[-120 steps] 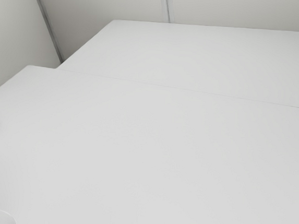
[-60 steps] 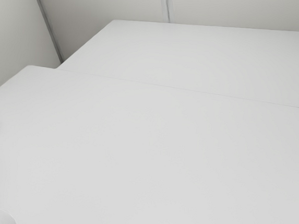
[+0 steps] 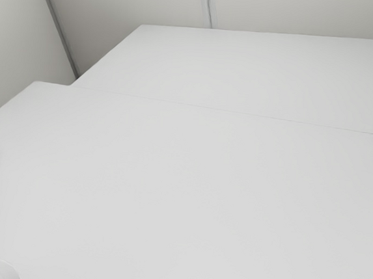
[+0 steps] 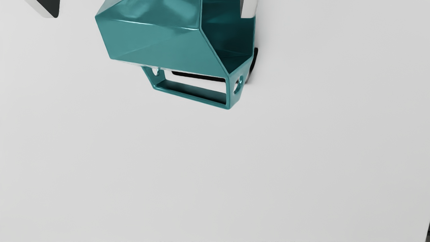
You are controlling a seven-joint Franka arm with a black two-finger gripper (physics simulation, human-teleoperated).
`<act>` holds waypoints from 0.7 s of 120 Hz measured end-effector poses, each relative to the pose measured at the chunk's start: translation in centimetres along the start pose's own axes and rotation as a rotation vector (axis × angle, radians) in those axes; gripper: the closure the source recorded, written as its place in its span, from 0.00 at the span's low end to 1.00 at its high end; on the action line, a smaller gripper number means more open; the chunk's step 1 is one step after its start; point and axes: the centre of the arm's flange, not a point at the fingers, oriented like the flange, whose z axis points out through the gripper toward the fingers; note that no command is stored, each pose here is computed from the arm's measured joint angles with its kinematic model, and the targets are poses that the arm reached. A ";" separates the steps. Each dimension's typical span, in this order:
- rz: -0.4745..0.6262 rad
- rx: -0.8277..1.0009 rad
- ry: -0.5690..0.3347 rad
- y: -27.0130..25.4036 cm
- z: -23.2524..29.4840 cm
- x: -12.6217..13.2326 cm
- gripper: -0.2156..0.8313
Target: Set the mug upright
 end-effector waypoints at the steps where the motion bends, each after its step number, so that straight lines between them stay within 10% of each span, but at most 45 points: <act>1: 0.000 -0.002 0.001 0.0 0.0 0.0 0.22; 84: -0.008 -0.109 0.089 -1.9 4.3 -4.2 0.22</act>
